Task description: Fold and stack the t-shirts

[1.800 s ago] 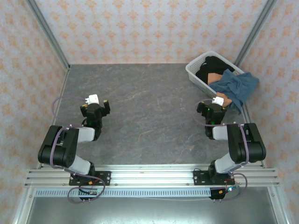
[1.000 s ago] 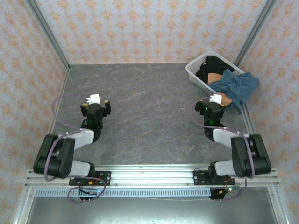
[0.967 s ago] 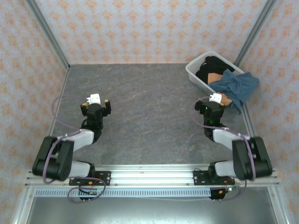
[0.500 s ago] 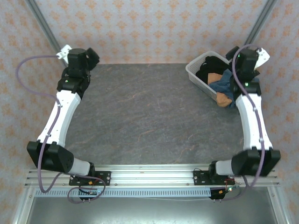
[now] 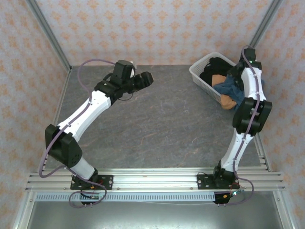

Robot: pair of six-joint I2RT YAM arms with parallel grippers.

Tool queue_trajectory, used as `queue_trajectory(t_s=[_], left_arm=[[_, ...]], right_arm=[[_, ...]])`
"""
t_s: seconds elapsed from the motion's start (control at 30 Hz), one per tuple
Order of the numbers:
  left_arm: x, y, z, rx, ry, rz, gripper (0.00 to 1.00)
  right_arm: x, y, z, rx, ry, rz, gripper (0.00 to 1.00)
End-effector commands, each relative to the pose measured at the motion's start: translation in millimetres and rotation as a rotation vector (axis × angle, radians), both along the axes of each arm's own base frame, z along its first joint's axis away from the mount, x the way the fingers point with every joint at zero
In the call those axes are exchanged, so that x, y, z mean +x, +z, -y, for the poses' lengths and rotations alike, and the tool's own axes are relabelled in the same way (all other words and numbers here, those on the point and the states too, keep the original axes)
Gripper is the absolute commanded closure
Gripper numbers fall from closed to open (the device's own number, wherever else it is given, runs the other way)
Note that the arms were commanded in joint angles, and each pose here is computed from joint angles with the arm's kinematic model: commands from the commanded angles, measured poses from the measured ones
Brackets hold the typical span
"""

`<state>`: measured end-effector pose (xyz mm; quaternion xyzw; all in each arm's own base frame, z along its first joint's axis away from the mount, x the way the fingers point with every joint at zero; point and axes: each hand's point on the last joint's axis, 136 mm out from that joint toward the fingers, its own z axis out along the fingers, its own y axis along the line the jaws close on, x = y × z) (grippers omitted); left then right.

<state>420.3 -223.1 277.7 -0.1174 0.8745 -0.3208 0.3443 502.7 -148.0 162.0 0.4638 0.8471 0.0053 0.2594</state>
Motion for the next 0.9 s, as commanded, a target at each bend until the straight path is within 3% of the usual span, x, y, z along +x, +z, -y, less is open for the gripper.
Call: queue_trajectory(t_s=[0.0, 0.1, 0.17, 0.3, 0.5, 0.7, 0.87], left_arm=[[-15, 12, -5, -0.01, -0.011, 0.004, 0.32], [-20, 16, -12, 0.03, -0.007, 0.012, 0.41], [-21, 18, -16, 0.053, -0.006, 0.017, 0.45], [-21, 19, -19, 0.067, 0.002, 0.017, 0.5], [-16, 11, -23, 0.088, 0.029, 0.001, 0.51], [-12, 10, -39, 0.162, 0.095, -0.011, 0.51], [-15, 17, -73, 0.255, 0.218, -0.015, 0.49]], right_arm=[[-4, -1, -13, 0.084, -0.016, -0.022, 0.41], [1, 12, -11, 0.071, -0.042, 0.041, 0.81], [0, 36, -7, -0.001, -0.06, 0.106, 1.0], [-10, 102, -9, -0.142, -0.073, 0.272, 1.0], [-28, 218, -45, -0.329, -0.025, 0.522, 1.0], [-58, 341, -105, -0.438, 0.068, 0.778, 1.0], [-81, 411, -175, -0.429, 0.213, 0.955, 1.0]])
